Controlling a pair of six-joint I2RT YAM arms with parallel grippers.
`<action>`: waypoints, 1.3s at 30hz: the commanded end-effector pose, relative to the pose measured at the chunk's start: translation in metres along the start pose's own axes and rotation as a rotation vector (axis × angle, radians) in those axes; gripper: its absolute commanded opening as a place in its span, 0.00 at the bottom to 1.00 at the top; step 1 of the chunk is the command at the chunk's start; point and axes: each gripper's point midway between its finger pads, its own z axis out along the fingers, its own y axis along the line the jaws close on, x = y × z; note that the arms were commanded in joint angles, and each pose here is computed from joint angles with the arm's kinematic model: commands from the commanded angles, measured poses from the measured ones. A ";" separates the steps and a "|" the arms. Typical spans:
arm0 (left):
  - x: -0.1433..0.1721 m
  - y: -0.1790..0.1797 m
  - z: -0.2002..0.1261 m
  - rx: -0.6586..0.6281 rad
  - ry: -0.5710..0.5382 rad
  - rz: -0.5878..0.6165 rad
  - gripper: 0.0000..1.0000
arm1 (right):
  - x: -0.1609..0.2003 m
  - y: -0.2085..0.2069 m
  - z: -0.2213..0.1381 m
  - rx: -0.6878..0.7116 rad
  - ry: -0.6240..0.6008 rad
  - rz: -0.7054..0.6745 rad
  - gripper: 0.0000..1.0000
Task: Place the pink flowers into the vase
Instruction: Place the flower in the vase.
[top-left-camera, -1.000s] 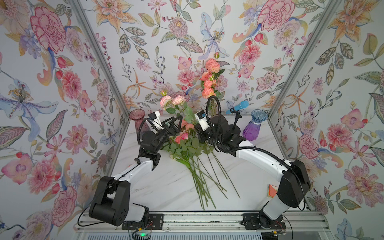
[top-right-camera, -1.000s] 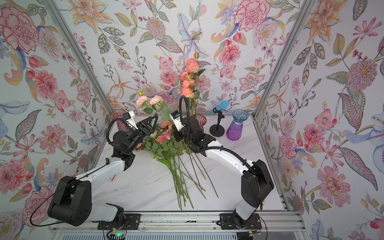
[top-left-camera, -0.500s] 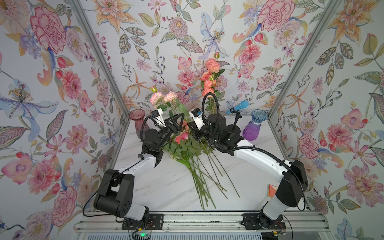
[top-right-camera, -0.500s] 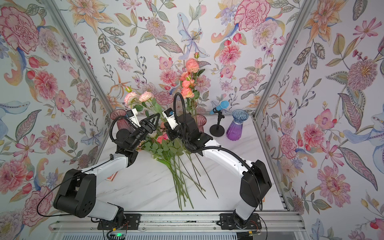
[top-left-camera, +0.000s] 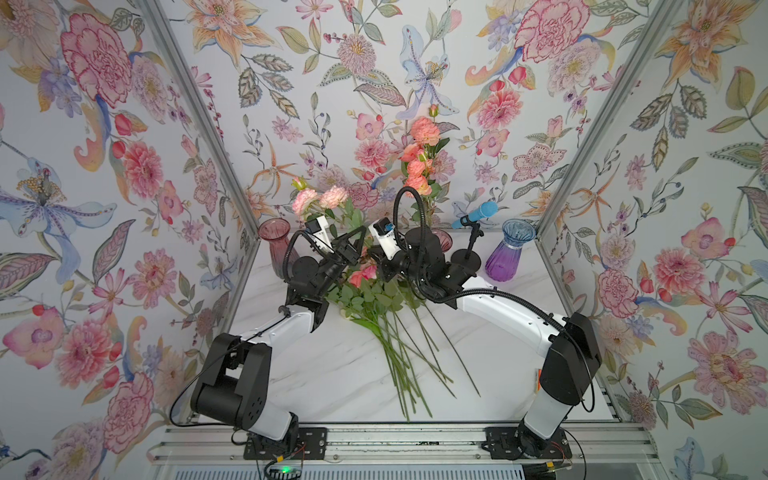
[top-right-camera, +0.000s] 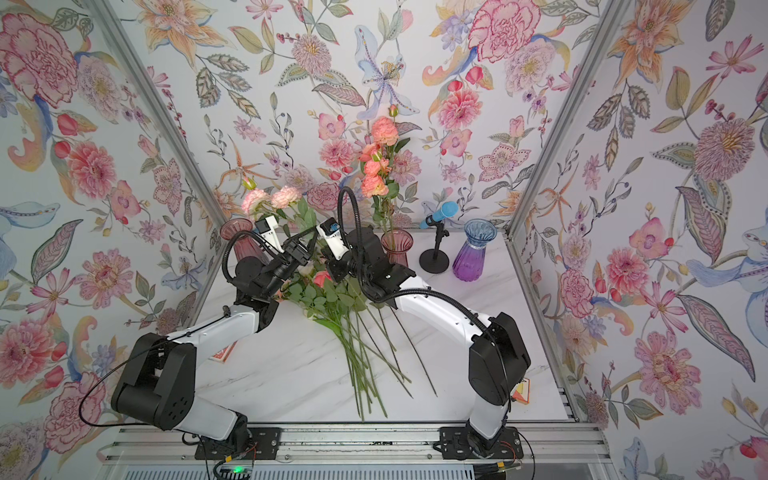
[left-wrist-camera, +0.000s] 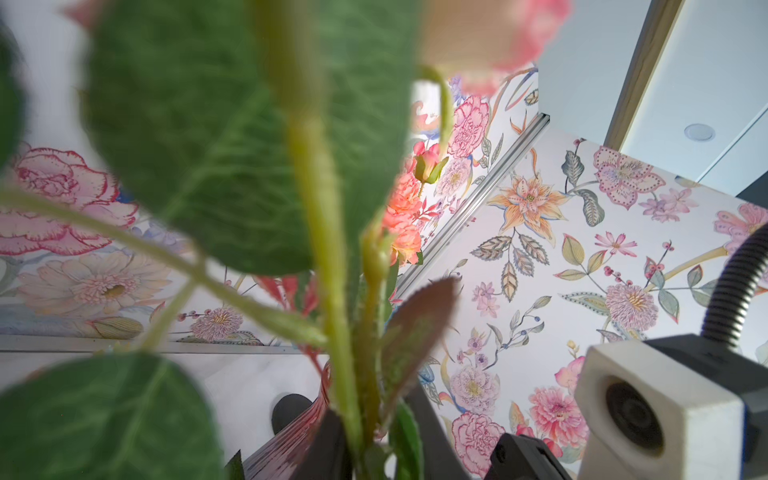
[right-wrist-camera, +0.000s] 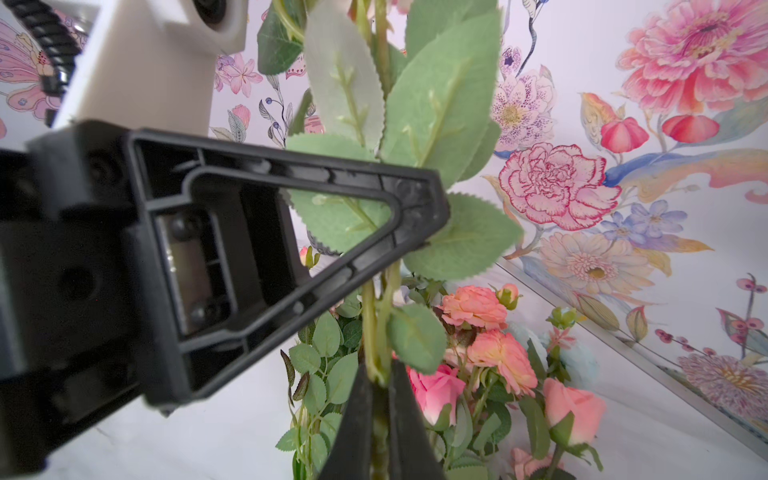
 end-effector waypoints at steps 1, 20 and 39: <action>-0.007 -0.019 0.007 0.075 -0.012 0.018 0.09 | -0.017 0.004 0.003 -0.013 -0.043 -0.023 0.07; -0.028 -0.035 0.016 0.081 -0.041 0.114 0.00 | -0.013 -0.024 -0.014 0.090 -0.016 -0.044 0.70; -0.123 -0.119 0.060 0.234 -0.262 0.372 0.00 | 0.012 -0.141 -0.147 0.439 -0.031 0.108 0.99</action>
